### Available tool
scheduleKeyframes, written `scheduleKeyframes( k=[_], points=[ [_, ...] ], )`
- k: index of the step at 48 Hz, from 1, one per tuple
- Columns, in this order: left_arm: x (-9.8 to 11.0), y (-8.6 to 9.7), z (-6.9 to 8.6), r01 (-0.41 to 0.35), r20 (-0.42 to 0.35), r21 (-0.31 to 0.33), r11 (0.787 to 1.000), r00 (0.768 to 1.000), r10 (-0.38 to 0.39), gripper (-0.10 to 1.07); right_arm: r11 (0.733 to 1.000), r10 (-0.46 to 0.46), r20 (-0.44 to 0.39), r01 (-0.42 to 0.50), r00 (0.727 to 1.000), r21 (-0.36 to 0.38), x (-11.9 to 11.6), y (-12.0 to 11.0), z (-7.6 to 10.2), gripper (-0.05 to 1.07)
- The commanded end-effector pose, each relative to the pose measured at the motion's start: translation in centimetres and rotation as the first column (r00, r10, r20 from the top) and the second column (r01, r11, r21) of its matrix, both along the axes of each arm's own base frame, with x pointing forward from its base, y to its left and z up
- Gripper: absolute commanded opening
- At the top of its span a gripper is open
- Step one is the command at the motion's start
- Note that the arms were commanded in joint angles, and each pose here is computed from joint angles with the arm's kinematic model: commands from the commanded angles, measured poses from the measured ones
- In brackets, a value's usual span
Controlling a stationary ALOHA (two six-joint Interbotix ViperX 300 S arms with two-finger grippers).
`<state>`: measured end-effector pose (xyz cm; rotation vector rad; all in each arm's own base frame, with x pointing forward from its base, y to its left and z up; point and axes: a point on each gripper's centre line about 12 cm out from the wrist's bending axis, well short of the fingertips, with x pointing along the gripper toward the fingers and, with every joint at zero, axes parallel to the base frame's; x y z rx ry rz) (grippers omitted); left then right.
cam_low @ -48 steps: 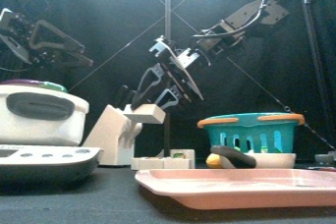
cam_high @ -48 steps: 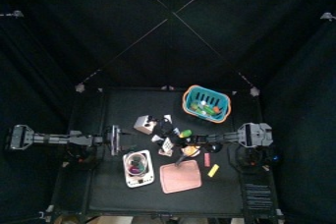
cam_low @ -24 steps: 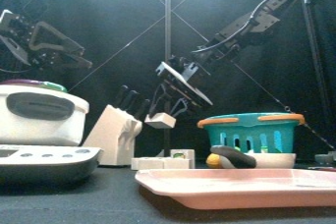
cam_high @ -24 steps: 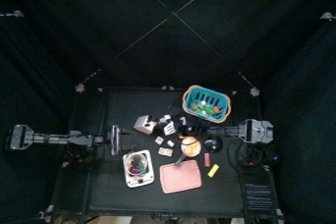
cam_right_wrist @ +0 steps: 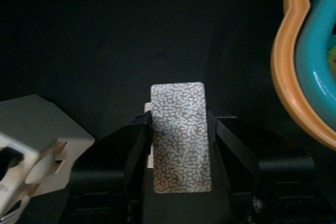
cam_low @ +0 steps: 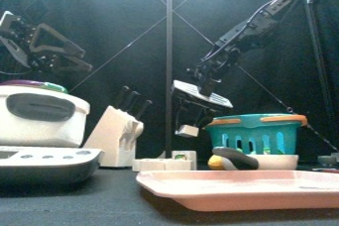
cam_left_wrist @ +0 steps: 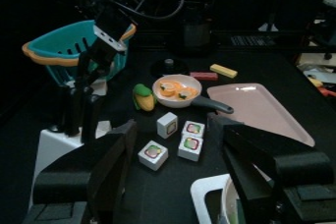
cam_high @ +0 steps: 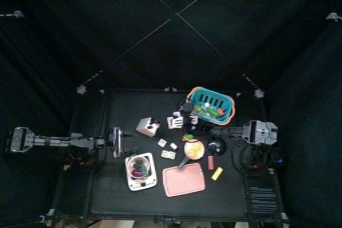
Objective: Place rice near other rice
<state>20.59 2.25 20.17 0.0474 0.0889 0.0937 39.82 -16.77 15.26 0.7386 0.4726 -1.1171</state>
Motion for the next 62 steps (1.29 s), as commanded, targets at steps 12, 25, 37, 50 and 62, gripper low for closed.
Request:
scheduleKeyframes(
  k=[12,25,37,50,62],
  points=[
    [0.2,0.0,0.3,0.001,0.012,0.002,1.0,1.0,-0.001,0.94,0.998,-0.066,-0.022,0.066,0.998,0.015,0.2,-0.6,-0.8,0.65],
    [0.2,0.0,0.3,0.001,0.011,0.002,1.0,1.0,-0.001,0.94,0.998,-0.064,-0.042,0.065,0.997,0.015,0.3,-0.8,-1.7,0.66],
    [0.2,0.0,0.3,0.001,0.011,0.002,1.0,1.0,-0.001,0.94,0.997,-0.072,-0.058,0.073,0.996,0.017,0.4,-1.2,-2.5,0.7],
    [0.2,0.0,0.3,0.001,0.011,0.002,1.0,1.0,-0.001,0.94,0.998,-0.064,-0.05,0.064,0.997,0.007,1.1,-1.3,-2.4,0.83],
    [0.2,0.0,0.3,0.001,0.011,0.003,1.0,1.0,-0.001,0.94,0.998,-0.066,-0.048,0.067,0.997,0.012,1.3,-1.3,-2.5,0.94]
  ],
)
